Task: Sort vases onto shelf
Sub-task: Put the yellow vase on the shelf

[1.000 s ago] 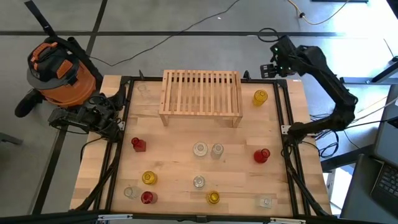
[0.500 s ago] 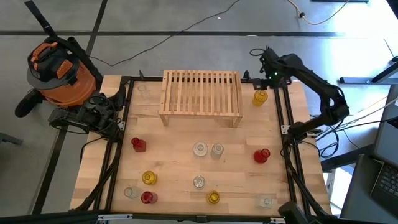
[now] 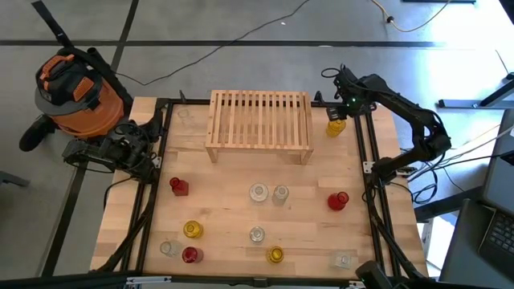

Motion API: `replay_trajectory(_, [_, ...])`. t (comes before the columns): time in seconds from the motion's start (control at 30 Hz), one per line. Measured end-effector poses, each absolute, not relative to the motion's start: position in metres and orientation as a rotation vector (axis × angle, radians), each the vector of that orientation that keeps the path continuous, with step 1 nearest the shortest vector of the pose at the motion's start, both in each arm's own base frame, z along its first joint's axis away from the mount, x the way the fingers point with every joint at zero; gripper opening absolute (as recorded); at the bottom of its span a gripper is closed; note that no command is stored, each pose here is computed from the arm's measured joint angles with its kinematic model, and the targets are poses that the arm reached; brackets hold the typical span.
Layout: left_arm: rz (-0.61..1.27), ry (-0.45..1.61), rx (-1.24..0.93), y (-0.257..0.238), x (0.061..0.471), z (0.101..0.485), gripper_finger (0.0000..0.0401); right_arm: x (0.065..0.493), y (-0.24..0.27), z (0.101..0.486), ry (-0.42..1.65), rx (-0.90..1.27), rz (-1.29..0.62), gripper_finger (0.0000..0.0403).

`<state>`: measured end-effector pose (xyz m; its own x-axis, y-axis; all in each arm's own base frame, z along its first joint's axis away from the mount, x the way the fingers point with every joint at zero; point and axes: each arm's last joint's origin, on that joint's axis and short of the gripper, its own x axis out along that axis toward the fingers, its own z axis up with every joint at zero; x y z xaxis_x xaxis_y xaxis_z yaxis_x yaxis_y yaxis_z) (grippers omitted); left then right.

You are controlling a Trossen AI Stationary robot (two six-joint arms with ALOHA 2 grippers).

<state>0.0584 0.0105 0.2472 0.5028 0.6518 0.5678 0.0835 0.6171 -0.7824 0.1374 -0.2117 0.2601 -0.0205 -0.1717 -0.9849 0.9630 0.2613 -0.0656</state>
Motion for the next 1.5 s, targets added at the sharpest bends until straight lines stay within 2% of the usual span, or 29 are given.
replay_trajectory(0.5, [0.405,-0.997,-0.855,0.01,0.059,0.247,0.0,0.149,-0.227,0.219,1.354,0.909,-1.05,0.0127])
replay_trajectory(0.6, [0.403,-0.998,-0.856,0.01,0.059,0.247,0.0,0.15,-0.228,0.217,1.352,0.915,-1.006,0.0096])
replay_trajectory(0.73, [0.399,-0.996,-0.855,0.01,0.059,0.247,0.0,0.15,-0.228,0.217,1.355,0.906,-0.999,0.0022])
replay_trajectory(0.9, [0.41,-0.987,-0.851,0.01,0.06,0.246,0.0,0.148,-0.223,0.222,1.362,0.909,-0.974,0.0025])
replay_trajectory(1.03, [0.437,-0.983,-0.859,0.011,0.06,0.246,0.0,0.145,-0.219,0.241,1.367,0.894,-0.953,0.0008])
replay_trajectory(1.2, [0.488,-0.961,-0.866,0.011,0.061,0.244,0.0,0.146,-0.22,0.275,1.307,0.856,-0.966,0.0008])
replay_trajectory(1.37, [0.505,-0.95,-0.865,0.012,0.062,0.243,0.0,0.15,-0.227,0.326,1.166,0.787,-0.988,0.0008])
replay_trajectory(1.5, [0.508,-0.949,-0.865,0.012,0.062,0.243,0.0,0.161,-0.225,0.378,1.011,0.64,-1.006,0.0005])
